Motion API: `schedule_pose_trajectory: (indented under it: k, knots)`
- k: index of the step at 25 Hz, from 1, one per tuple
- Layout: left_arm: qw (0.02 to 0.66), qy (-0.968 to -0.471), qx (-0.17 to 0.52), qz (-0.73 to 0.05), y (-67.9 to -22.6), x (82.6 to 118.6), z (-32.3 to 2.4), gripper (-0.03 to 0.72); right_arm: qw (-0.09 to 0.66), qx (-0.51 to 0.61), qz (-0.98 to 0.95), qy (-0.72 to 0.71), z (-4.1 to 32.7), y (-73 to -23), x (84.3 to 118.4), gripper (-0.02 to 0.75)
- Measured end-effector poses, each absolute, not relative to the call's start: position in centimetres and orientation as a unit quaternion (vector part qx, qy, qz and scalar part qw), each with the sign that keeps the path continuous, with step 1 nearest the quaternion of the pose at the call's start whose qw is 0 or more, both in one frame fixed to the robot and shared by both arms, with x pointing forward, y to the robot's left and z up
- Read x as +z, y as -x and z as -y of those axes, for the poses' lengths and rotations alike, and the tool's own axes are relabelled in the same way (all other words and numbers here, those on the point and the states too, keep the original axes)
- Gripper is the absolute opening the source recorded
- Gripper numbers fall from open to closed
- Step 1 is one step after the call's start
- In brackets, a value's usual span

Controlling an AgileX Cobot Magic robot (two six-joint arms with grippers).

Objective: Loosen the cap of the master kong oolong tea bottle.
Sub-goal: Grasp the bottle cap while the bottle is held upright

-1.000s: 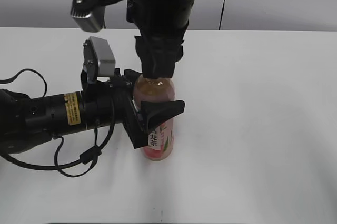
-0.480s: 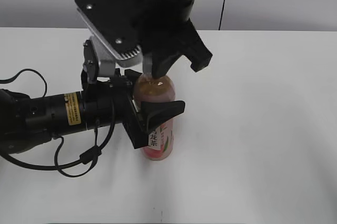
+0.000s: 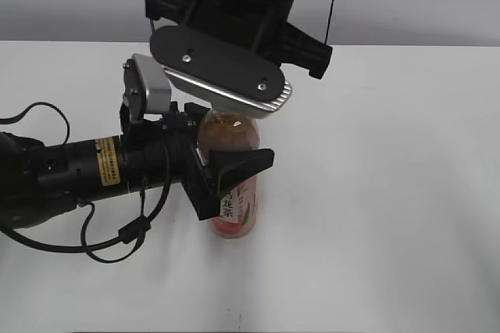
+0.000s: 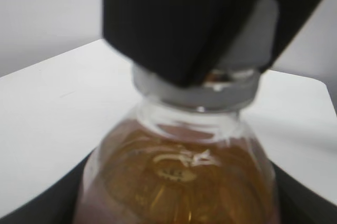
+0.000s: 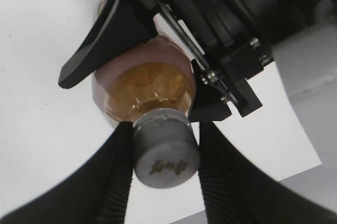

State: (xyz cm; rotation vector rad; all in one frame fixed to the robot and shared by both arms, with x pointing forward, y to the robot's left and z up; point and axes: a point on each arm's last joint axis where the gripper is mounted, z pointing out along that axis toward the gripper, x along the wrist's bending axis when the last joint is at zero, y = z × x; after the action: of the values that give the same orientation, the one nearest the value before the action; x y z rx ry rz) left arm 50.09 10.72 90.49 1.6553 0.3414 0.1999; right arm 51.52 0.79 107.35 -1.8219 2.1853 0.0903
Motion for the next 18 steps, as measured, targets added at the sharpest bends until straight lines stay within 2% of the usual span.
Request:
schedule_pose_trajectory:
  k: [7, 9, 13, 15, 18]
  knots:
    - [0.659, -0.731, 0.088, -0.152, -50.1, 90.5, -10.7, 0.445, 0.145, 0.039, -0.802, 0.578, -0.8, -51.6, 107.3, 0.293]
    - [0.660, -0.731, 0.088, -0.153, -50.1, 90.5, -10.7, 0.445, 0.143, 0.050, -0.839, 0.522, -0.8, -51.6, 107.4, 0.368]
    - [0.660, -0.730, 0.088, -0.154, -50.1, 90.5, -10.7, 0.445, 0.134, 0.075, -0.907, 0.391, -0.8, -51.5, 107.5, 0.594]
    - [0.660, -0.730, 0.088, -0.154, -50.1, 90.5, -10.7, 0.445, 0.132, 0.085, -0.929, 0.335, -0.7, -51.4, 107.8, 0.627]
    - [0.660, -0.730, 0.088, -0.154, -50.1, 90.5, -10.7, 0.445, 0.131, 0.103, -0.958, 0.236, -0.5, -51.2, 108.5, 0.603]
